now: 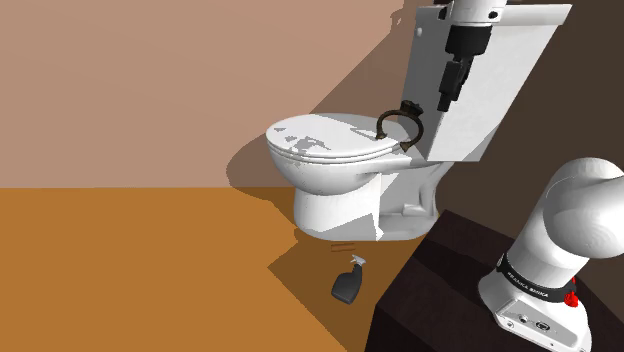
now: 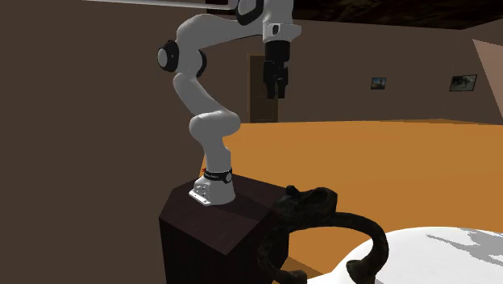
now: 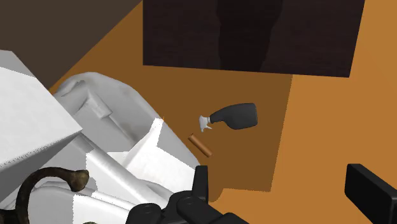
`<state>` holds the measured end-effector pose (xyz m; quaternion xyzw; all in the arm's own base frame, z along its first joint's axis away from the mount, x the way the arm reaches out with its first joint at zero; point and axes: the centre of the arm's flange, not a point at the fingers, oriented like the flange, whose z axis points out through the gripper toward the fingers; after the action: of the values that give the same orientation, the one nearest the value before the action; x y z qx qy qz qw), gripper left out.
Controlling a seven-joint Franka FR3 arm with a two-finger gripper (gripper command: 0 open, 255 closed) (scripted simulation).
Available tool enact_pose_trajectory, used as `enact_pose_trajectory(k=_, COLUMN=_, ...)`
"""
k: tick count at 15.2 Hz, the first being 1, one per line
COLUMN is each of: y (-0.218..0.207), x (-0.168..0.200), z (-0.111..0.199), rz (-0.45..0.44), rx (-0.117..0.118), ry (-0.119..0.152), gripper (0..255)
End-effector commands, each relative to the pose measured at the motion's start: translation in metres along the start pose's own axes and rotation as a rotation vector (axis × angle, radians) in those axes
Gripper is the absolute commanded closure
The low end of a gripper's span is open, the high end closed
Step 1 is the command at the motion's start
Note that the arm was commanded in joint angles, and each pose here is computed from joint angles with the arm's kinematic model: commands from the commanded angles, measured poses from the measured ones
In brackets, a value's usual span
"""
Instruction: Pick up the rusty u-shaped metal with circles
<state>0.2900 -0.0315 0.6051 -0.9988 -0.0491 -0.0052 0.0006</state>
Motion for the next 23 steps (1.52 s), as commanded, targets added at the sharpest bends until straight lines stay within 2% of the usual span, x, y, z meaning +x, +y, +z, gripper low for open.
enact_pose_trajectory(k=1, y=0.0, x=0.0, z=0.0, rz=0.0, rx=0.0, ry=0.0, gripper=0)
enact_pose_trajectory(k=23, y=0.249, x=0.106, z=0.08, rz=-0.13, rx=-0.033, ry=0.068, gripper=0)
